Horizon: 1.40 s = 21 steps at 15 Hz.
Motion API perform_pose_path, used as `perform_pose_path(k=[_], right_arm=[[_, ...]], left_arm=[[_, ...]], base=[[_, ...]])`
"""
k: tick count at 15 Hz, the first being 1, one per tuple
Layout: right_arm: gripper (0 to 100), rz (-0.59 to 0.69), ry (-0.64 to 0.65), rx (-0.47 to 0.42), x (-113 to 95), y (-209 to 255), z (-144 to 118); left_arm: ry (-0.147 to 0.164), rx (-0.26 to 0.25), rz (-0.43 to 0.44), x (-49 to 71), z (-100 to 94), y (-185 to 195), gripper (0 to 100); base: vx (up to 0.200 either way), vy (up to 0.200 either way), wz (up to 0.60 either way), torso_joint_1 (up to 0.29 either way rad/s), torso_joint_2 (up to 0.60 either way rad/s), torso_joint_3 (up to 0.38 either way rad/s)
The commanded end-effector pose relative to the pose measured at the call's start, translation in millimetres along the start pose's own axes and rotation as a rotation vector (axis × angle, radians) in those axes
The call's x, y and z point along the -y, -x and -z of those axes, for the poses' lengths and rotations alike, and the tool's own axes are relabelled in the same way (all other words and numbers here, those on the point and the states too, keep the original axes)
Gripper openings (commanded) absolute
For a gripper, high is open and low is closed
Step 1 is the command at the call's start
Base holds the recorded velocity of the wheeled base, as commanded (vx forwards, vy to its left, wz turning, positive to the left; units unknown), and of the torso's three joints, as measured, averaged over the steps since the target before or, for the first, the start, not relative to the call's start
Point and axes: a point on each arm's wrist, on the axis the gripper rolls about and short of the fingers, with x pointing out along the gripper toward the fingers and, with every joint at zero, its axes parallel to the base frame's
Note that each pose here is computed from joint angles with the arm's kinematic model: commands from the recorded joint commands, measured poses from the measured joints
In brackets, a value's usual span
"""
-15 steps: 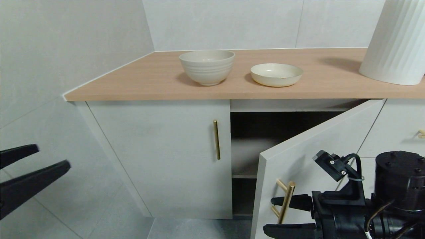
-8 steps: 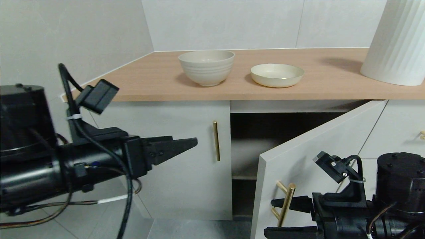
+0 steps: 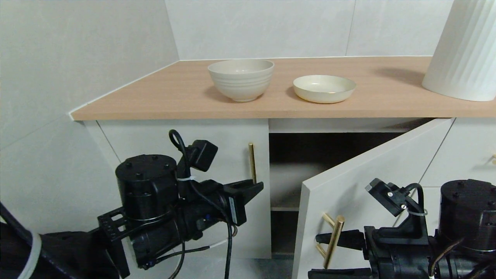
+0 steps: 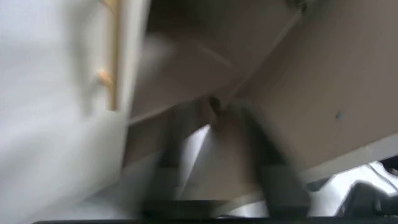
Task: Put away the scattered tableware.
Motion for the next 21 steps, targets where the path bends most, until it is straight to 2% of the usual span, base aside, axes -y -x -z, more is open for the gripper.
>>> perform_pose_path(k=[1,2,3,5,8,11,13,17,20,21], right_arm=[[100,0.006,-0.004,-0.003,0,0,1],[100,0.005,-0.002,-0.002,0,0,1],[100,0.01,0.002,0.007,0,1,-1],[100,0.017,0.003,0.012,-1,1,-1],[100,0.02,0.004,0.015,-1,2,-1],[100,0.069,0.014,0.046,1,6,-3],[100,0.122,0.004,0.059,3,11,0],[100,0.182,0.019,0.127,-5,36,2],[100,0.244,0.032,0.14,-6,59,17],[100,0.335,0.058,0.16,-7,67,24]], left_arm=[[0.0,-0.028,0.006,0.0,9.5,-9,0],[-0.002,-0.013,0.018,1.3,8.7,-9,0],[-0.008,-0.005,0.062,7.2,10.3,-12,0],[-0.017,-0.005,0.142,10.2,19.3,-26,0],[-0.038,-0.03,0.207,19.4,50.2,-61,0],[-0.046,-0.032,0.24,31.2,48.3,-67,0],[-0.047,-0.035,0.246,34.6,47.3,-70,0],[-0.049,0.011,0.229,40.0,31.1,-62,0],[-0.048,-0.04,0.222,44.7,29.8,-55,0],[-0.05,-0.048,0.232,48.5,31.4,-54,0]], base=[[0.0,0.0,0.0,0.0,0.0,0.0],[0.0,0.0,0.0,0.0,0.0,0.0],[0.0,0.0,0.0,0.0,0.0,0.0],[0.0,0.0,0.0,0.0,0.0,0.0],[0.0,0.0,0.0,0.0,0.0,0.0],[0.0,0.0,0.0,0.0,0.0,0.0],[0.0,0.0,0.0,0.0,0.0,0.0],[0.0,0.0,0.0,0.0,0.0,0.0],[0.0,0.0,0.0,0.0,0.0,0.0],[0.0,0.0,0.0,0.0,0.0,0.0]])
